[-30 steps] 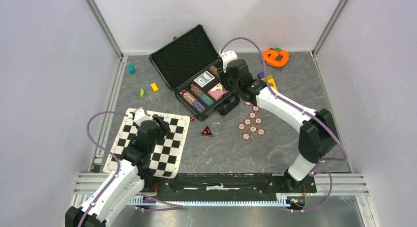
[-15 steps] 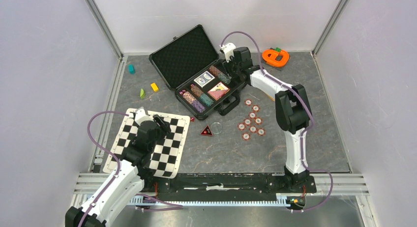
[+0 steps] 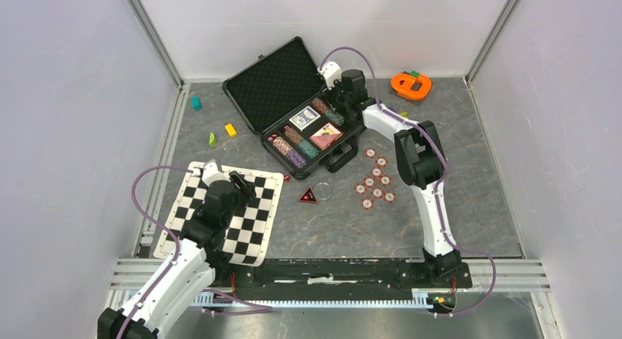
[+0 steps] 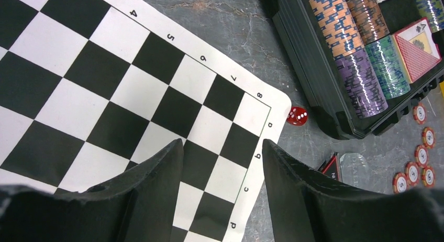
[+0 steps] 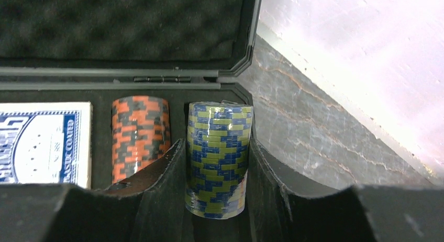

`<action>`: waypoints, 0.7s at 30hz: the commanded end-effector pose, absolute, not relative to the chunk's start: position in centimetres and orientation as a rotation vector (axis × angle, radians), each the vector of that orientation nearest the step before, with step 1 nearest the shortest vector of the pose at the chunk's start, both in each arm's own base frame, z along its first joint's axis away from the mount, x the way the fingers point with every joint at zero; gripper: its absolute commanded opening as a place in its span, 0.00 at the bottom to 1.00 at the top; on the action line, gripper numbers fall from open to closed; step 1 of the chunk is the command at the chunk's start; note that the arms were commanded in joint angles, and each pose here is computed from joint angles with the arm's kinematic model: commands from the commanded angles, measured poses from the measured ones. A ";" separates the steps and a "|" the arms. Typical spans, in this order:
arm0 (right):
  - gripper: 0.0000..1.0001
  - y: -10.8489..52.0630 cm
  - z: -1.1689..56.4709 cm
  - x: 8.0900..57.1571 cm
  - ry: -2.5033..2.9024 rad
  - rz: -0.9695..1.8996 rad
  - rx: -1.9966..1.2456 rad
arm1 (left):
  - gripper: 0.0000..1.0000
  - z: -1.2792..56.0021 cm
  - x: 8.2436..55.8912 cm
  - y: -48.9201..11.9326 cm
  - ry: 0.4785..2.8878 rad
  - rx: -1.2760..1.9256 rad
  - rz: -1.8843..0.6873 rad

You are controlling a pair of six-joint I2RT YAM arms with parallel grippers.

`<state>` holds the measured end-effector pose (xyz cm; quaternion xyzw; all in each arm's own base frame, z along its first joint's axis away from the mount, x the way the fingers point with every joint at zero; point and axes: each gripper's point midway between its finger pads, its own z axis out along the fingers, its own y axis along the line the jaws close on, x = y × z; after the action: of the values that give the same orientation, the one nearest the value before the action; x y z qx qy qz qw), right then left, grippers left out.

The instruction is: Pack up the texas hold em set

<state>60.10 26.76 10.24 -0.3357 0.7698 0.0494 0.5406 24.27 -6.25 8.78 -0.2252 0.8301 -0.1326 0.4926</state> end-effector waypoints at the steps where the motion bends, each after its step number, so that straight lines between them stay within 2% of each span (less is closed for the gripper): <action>1: 0.06 28.3 16.4 63.1 1.610 0.108 -0.727 | 0.63 9.5 24.8 -6.5 1.992 -0.508 -0.328; 4: 0.09 28.0 15.8 63.5 1.615 0.082 -0.718 | 0.62 9.5 24.9 -6.5 1.989 -0.499 -0.329; 5: 0.16 27.9 15.6 63.5 1.618 0.074 -0.716 | 0.62 9.6 24.9 -6.5 1.987 -0.497 -0.326; 6: 0.27 27.7 15.5 63.5 1.625 0.064 -0.711 | 0.62 9.6 24.9 -6.4 1.985 -0.498 -0.326; 7: 0.44 27.4 15.5 63.5 1.629 0.053 -0.704 | 0.62 9.6 24.9 -6.5 1.985 -0.496 -0.326; 8: 0.52 27.2 15.5 63.4 1.631 0.049 -0.701 | 0.61 9.6 24.9 -6.4 1.986 -0.494 -0.325; 14: 0.67 26.9 18.1 62.0 1.614 0.093 -0.643 | 0.61 9.7 24.8 -6.5 1.982 -0.478 -0.331; 17: 0.69 26.7 19.6 61.2 1.605 0.112 -0.615 | 0.61 9.9 24.7 -6.6 1.971 -0.472 -0.341; 21: 0.66 25.6 20.3 61.7 1.591 0.062 -0.538 | 0.61 10.0 24.7 -6.7 1.964 -0.462 -0.353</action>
<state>60.88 26.33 13.35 -0.2918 0.7441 0.0392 0.5997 24.21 -6.53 9.15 -0.2101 0.8283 -0.1408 0.5000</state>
